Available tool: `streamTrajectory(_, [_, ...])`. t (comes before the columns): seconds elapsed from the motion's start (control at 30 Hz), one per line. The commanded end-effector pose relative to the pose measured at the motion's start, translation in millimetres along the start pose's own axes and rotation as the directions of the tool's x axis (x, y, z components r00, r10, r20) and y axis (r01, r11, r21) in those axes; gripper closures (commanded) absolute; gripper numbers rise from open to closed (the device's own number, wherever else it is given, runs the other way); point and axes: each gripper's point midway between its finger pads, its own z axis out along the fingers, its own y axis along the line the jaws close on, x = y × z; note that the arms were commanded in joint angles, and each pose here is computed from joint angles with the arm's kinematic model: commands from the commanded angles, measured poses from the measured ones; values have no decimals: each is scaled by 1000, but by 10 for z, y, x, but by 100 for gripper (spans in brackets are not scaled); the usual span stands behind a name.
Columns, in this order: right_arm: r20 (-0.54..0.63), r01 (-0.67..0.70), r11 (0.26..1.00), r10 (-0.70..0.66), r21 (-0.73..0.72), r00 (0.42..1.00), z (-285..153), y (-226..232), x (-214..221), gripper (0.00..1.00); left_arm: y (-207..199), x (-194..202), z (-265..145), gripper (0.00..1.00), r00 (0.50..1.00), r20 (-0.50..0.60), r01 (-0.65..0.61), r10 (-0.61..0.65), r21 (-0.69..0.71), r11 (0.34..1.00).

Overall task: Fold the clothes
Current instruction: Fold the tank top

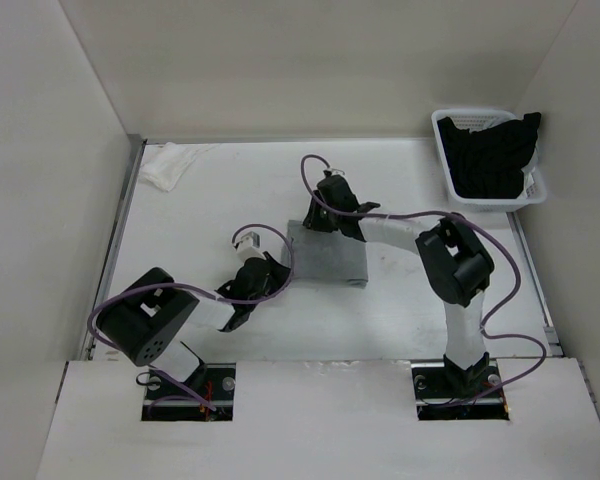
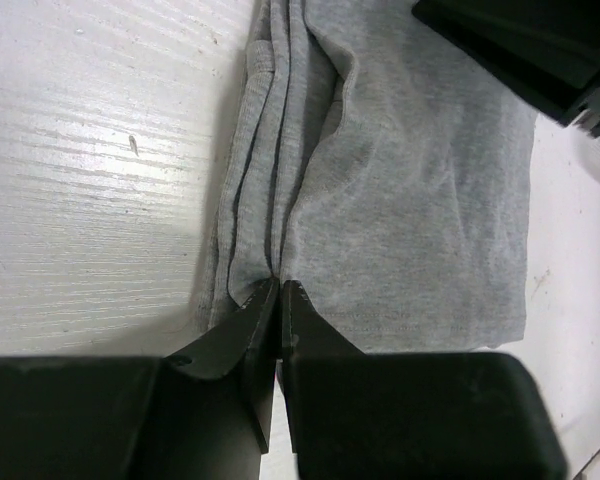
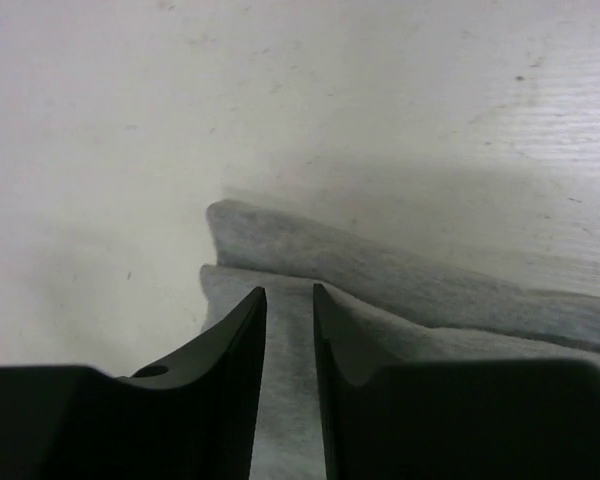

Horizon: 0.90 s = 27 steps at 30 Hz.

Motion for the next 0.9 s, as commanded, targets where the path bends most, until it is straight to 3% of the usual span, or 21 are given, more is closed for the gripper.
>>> streamTrajectory(0.0, [-31, 136, 982, -141, -128, 990, -99, 350, -225, 67, -107, -69, -33, 96, 1000, 14, 20, -21, 43, 999])
streamTrajectory(0.13, [-97, 234, 961, -250, -147, 963, 58, 364, -104, 64, -135, -86, -46, 96, 1000, 17, 23, -24, 53, 998])
streamTrajectory(0.63, [-182, 291, 933, -330, -212, 926, 164, 467, 164, 60, -110, -110, -76, 96, 999, 28, 36, -37, 62, 997])
streamTrajectory(0.7, [-184, 294, 931, -334, -215, 924, 169, 475, 161, 65, -103, -105, -76, 96, 999, 27, 35, -37, 61, 998])
streamTrajectory(0.87, [-188, 298, 930, -338, -214, 922, 189, 492, 142, 91, -74, -89, -68, 96, 999, 24, 37, -39, 53, 998])
